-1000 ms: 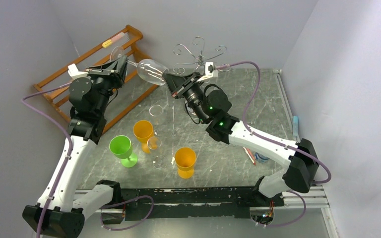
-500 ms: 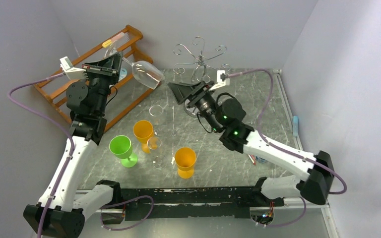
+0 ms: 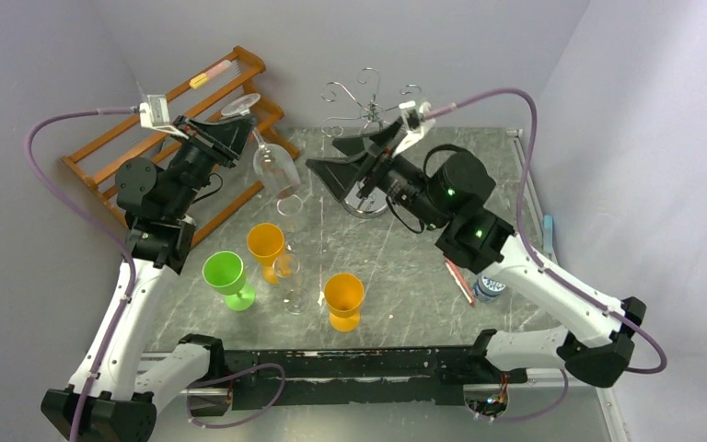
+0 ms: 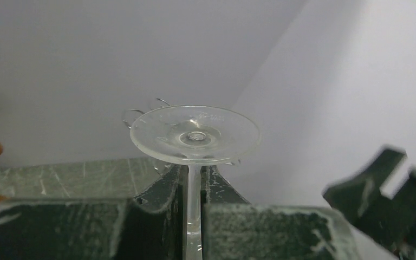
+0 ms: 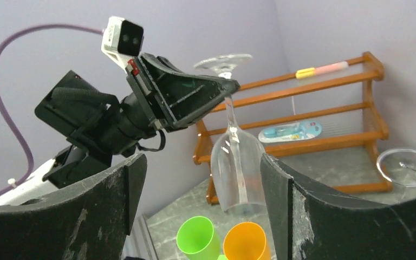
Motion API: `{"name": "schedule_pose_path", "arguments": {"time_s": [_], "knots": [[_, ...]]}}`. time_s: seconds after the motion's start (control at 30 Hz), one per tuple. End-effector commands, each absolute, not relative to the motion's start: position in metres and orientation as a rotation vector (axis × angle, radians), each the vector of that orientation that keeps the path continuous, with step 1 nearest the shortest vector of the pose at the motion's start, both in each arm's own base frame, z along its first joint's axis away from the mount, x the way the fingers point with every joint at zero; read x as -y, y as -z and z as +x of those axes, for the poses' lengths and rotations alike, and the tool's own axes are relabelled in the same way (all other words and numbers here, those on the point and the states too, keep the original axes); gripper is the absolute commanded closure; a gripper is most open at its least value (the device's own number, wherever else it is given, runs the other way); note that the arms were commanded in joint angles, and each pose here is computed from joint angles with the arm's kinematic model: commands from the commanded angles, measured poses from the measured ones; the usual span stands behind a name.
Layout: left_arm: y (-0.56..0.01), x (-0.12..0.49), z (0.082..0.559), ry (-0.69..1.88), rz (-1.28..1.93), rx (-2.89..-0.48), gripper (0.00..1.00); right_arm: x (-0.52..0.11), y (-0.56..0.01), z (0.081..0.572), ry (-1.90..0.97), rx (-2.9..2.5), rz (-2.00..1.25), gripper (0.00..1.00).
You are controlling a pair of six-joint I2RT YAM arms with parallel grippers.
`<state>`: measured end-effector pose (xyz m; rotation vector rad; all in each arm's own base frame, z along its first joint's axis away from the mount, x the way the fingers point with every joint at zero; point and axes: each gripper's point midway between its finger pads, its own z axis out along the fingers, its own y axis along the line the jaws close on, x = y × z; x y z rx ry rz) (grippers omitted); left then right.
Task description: Place the wine glass upside down on the wine glass rack
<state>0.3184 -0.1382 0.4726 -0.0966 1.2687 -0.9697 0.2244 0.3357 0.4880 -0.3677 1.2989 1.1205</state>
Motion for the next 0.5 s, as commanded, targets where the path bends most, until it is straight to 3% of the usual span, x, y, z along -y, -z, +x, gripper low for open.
{"name": "schedule_pose_path", "arguments": {"time_s": [0.0, 0.47], "knots": [[-0.512, 0.167, 0.265, 1.008, 0.296, -1.117, 0.95, -0.368, -0.455, 0.213, -1.098, -1.439, -0.652, 0.20], [-0.512, 0.191, 0.226, 1.209, 0.486, -1.079, 0.95, -0.420, -0.450, 0.214, -1.258, -1.484, -0.743, 0.41]]}}
